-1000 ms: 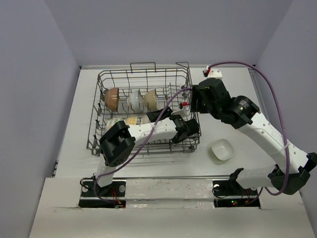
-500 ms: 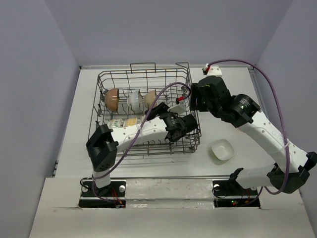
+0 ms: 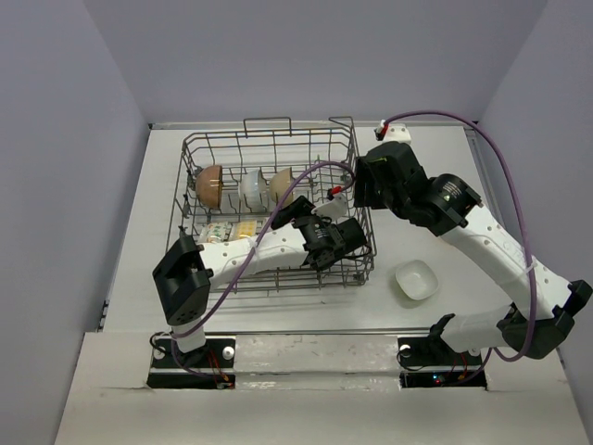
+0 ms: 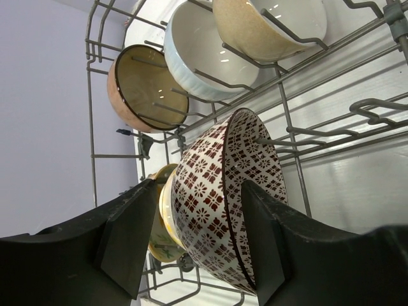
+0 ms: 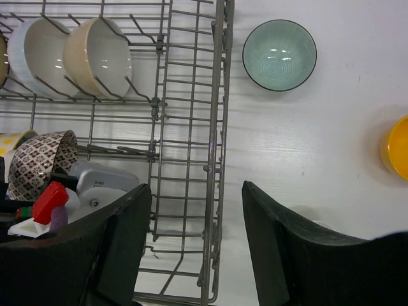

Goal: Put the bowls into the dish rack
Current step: Insert the bowl into the dish rack.

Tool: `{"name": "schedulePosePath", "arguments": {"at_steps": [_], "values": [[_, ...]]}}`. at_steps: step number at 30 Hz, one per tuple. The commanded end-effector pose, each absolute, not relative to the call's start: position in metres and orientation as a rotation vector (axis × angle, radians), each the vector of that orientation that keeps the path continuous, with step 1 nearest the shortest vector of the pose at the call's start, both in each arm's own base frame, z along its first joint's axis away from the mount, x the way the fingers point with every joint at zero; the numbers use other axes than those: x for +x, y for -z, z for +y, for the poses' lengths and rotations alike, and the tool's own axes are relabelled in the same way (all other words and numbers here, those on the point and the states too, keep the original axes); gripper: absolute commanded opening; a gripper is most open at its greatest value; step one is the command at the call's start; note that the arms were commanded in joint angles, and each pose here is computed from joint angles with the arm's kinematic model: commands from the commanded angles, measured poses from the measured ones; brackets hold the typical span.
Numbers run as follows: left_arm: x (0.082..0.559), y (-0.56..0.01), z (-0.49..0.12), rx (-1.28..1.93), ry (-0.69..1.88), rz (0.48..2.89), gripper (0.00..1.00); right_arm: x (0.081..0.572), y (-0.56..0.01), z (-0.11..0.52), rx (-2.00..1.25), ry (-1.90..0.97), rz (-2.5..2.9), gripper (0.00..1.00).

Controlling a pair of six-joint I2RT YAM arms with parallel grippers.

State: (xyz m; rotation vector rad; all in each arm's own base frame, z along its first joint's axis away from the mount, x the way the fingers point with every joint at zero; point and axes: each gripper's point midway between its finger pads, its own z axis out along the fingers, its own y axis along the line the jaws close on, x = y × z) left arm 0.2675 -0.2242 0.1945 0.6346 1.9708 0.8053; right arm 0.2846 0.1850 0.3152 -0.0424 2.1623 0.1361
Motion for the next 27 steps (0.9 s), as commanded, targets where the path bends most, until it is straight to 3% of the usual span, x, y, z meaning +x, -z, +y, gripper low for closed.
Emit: {"name": "schedulePosePath", "arguments": {"at_steps": [1,27], "values": [[0.265,-0.203,-0.223,0.629,-0.776,1.965,0.68,0.286,-0.336,0.183,-0.035,-0.146,2.115,0.64],[0.243,-0.158,-0.239,0.728,-0.491,2.134,0.73,0.291,-0.328,0.186,-0.053,-0.128,2.122,0.64]]}}
